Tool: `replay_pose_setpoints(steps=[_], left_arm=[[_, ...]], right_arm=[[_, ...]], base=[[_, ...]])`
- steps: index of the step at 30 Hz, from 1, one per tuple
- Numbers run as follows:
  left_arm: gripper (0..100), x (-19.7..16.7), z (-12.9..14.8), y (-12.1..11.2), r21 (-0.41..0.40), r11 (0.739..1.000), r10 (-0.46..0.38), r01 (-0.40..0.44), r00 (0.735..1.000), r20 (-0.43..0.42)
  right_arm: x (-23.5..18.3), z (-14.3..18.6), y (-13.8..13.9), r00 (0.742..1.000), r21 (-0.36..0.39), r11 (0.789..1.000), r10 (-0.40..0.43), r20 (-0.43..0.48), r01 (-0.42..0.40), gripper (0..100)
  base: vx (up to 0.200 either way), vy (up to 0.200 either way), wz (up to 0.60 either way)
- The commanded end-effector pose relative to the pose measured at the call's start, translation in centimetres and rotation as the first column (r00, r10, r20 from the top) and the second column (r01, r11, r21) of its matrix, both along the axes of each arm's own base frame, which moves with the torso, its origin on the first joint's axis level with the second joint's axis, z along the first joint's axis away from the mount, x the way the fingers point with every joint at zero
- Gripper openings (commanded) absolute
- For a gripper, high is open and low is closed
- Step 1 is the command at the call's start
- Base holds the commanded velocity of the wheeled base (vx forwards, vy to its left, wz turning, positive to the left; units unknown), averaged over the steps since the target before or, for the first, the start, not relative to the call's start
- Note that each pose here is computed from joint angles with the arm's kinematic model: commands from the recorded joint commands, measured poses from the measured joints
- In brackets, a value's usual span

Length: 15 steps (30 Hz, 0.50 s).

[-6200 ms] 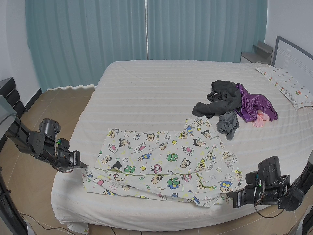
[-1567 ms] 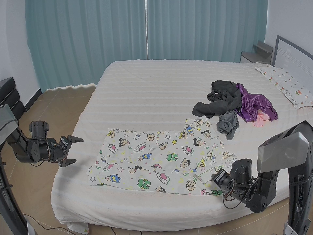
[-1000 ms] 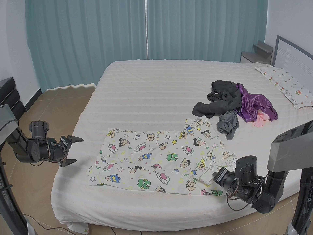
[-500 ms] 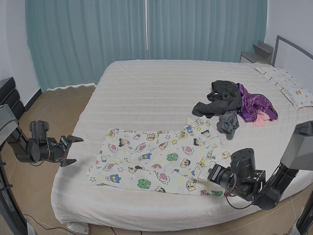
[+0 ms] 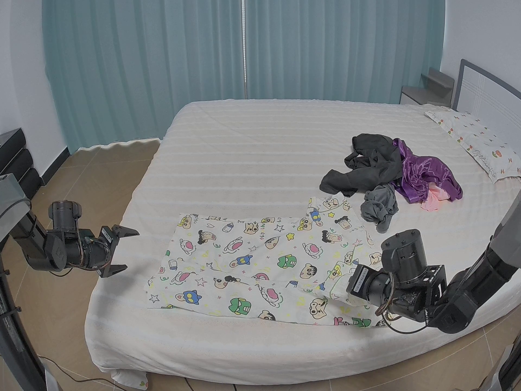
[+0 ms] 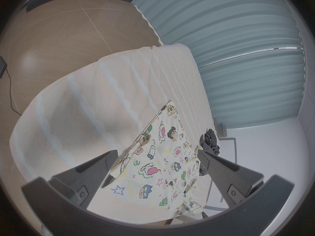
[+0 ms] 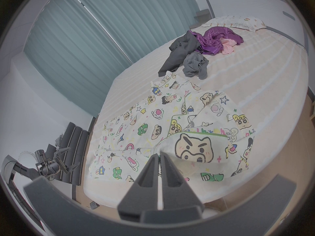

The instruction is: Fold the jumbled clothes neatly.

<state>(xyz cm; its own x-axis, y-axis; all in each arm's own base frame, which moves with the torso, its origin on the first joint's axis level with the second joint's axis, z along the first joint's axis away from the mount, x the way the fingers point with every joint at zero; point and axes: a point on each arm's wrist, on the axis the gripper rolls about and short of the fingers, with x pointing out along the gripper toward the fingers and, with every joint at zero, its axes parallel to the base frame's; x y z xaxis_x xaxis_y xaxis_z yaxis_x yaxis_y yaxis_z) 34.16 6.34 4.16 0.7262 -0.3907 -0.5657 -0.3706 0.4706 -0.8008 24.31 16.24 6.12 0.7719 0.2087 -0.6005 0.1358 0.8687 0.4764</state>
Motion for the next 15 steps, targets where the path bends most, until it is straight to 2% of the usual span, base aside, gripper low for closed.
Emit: replay_pose_setpoints(steps=[1,15], left_arm=[[100,0.0,-0.1,0.0,-0.001,1.000,0.001,-0.001,1.000,-0.003],[100,0.0,-0.1,0.0,0.000,1.000,-0.001,0.001,1.000,-0.004]], right_arm=[[0.3,1.8,0.3,0.999,0.026,1.000,0.001,0.036,-0.002,0],[1.5,3.0,1.0,0.998,-0.031,0.999,0.007,-0.059,-0.009,0]], base=[[0.000,0.000,0.00],[0.000,0.000,0.00]])
